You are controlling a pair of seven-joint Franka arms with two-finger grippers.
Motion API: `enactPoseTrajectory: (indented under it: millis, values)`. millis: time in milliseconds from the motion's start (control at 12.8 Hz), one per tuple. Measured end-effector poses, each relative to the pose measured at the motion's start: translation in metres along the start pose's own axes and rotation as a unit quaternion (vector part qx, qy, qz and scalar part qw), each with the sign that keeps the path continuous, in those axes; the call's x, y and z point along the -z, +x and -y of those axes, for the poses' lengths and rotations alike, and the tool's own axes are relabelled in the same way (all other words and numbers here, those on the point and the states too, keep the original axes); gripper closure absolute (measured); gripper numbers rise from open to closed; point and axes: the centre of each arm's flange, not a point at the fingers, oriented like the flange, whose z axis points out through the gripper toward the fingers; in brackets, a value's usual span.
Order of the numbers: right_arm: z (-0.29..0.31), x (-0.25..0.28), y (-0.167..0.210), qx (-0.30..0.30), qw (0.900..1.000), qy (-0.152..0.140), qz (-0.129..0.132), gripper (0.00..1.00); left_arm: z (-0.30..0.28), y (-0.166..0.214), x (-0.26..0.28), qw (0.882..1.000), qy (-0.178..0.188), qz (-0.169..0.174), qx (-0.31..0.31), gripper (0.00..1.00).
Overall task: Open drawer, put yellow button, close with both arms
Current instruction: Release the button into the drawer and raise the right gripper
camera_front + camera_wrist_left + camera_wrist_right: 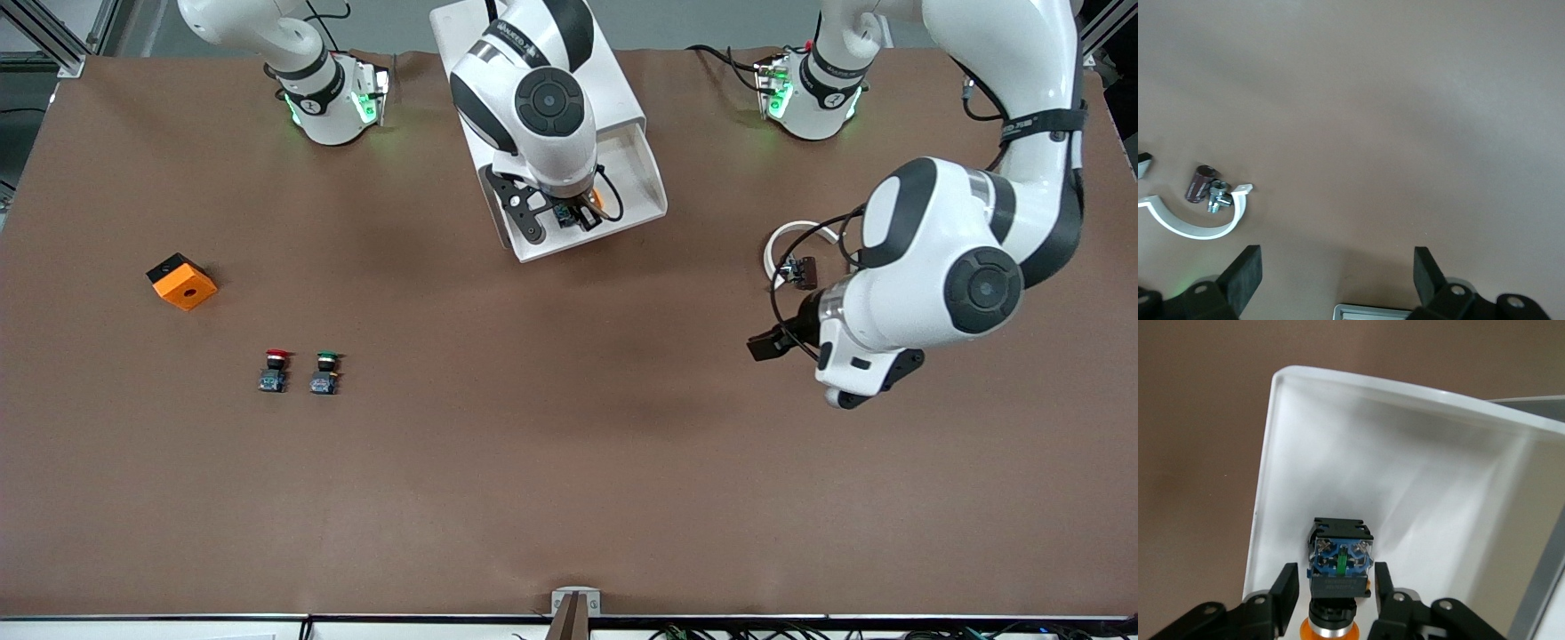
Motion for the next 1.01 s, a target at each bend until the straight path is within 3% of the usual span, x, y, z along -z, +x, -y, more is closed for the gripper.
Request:
enactPoseTrajectory:
  millis: [312,545,701,1013]
  values:
    - [0.001,0.012,-0.002,0.002,1.0,0.01,0.003,0.0,-0.016,-0.022,-0.017,1.0,0.002,-0.004,-0.023,0.0]
    - [-0.012,0.056,0.002,0.002,1.0,0.002,0.0,0.0,-0.048,-0.061,-0.041,0.996,0.035,-0.034,-0.074,0.0]
    - [-0.032,0.1,0.016,0.018,1.0,-0.016,-0.005,0.0,-0.073,-0.095,-0.063,0.993,0.037,-0.045,-0.107,0.0]
    - [-0.077,0.179,0.072,0.084,0.996,-0.025,-0.001,0.0,-0.103,-0.148,-0.095,0.987,0.036,-0.053,-0.146,0.0]
